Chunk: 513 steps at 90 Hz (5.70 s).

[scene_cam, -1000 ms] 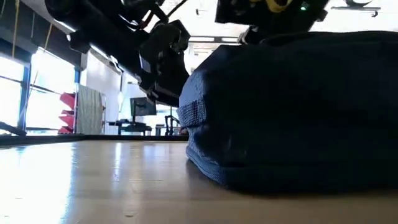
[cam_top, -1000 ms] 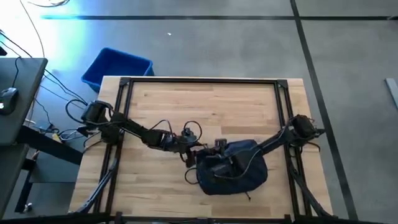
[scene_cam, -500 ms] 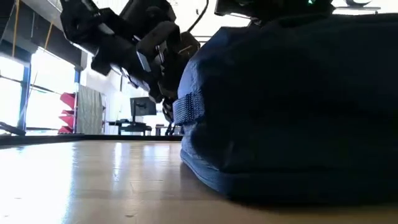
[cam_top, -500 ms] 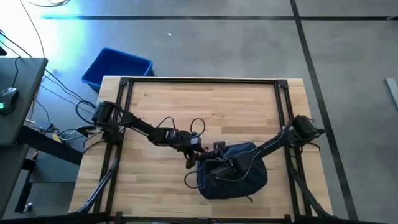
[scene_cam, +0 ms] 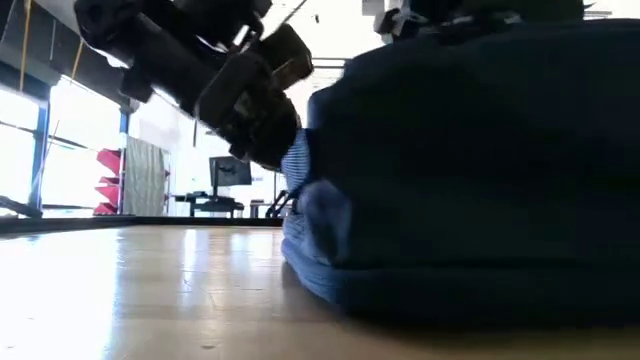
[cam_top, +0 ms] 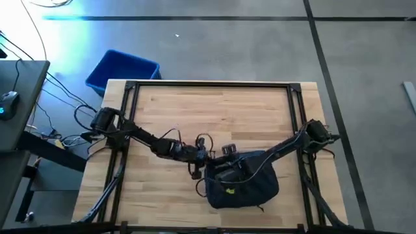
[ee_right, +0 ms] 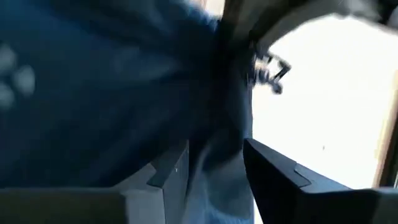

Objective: Unpack backpack
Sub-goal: Open the backpack

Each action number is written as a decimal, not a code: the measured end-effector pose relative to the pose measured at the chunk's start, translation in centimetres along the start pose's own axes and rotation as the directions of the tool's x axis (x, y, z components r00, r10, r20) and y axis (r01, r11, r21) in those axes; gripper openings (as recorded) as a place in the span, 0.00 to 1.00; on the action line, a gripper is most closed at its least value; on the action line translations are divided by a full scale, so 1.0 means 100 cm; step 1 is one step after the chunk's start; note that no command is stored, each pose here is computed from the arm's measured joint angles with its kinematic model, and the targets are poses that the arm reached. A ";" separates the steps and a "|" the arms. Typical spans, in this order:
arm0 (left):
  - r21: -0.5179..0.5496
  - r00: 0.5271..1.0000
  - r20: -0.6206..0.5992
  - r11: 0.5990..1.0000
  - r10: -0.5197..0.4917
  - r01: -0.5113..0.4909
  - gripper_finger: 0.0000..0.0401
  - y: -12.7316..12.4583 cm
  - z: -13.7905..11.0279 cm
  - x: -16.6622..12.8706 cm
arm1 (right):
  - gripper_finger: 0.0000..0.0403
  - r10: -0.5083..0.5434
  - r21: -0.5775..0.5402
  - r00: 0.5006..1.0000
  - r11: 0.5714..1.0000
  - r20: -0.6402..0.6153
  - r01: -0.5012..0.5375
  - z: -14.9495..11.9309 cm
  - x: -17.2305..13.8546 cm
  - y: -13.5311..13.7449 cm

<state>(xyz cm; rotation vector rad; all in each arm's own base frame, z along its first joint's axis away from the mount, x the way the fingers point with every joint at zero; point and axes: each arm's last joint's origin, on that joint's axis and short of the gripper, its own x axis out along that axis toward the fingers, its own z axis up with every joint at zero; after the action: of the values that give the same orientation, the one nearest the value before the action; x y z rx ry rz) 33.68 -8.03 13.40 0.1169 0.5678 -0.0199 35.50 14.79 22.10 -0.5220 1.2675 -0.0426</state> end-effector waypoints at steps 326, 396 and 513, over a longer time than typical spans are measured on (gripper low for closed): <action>0.347 0.938 0.062 0.874 0.342 -0.341 0.00 -0.030 0.001 -0.014 | 0.11 0.306 0.446 0.829 0.728 0.468 -0.520 -0.015 0.017 -0.092; 0.342 0.938 0.070 0.875 0.340 -0.343 0.00 -0.030 0.002 -0.014 | 0.38 -0.085 -0.192 0.908 0.965 0.411 0.177 -0.012 0.025 -0.019; 0.352 0.927 0.101 0.858 0.362 -0.373 0.00 -0.035 0.004 -0.016 | 0.00 -0.110 0.132 0.929 0.989 0.352 0.067 -0.027 0.008 -0.028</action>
<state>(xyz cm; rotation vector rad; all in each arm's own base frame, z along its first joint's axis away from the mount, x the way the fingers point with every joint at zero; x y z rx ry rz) 32.38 -11.59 14.27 0.5895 0.4974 0.2473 33.98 11.13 21.98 -0.4604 0.8770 -0.0935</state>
